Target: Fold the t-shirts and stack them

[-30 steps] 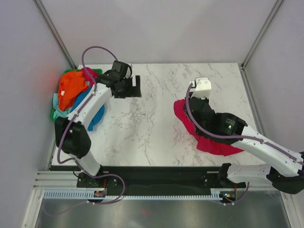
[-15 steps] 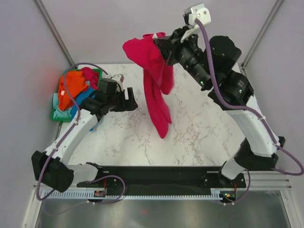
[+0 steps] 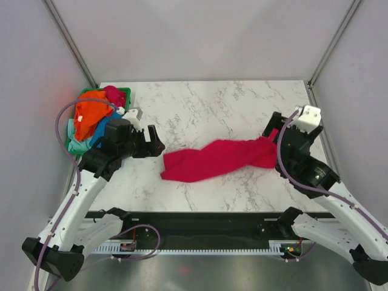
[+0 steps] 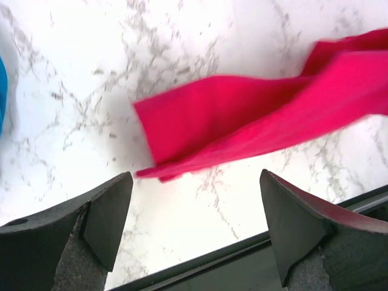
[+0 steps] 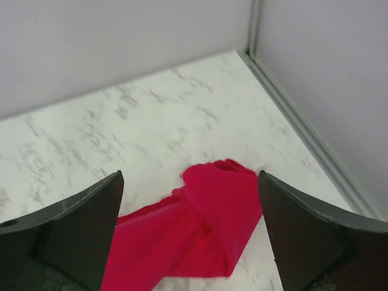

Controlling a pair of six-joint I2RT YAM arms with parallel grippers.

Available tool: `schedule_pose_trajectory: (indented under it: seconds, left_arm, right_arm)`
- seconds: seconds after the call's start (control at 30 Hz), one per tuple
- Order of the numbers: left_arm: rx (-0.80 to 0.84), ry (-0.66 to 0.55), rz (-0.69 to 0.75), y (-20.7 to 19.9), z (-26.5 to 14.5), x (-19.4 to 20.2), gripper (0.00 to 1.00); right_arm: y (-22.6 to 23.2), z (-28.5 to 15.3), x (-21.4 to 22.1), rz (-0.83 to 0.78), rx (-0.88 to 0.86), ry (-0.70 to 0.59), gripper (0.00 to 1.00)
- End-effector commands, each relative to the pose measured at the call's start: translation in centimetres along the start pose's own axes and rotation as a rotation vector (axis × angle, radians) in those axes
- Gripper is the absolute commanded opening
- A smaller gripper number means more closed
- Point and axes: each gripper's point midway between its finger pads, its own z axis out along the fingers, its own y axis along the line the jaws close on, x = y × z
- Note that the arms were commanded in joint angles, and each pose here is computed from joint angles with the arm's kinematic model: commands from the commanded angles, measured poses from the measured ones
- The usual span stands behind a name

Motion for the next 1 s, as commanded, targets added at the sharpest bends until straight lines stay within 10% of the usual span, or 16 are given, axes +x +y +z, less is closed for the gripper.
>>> schedule_pose_trajectory:
  seconds: [0.0, 0.37, 0.97]
  left_arm:
    - [-0.022, 0.074, -0.029, 0.9, 0.0, 2.9, 0.93]
    - [-0.160, 0.303, -0.158, 2.6, 4.6, 10.7, 0.86]
    - [-0.136, 0.531, -0.232, 0.5, 8.9, 19.5, 0.75]
  right_arm:
    - [-4.7, -1.2, 5.4, 0.216, 0.179, 0.065, 0.98]
    - [0.5, -0.8, 17.2, 0.137, 0.024, 0.389, 0.98]
    - [2.7, 2.0, 20.0, -0.009, -0.057, 0.473, 0.98]
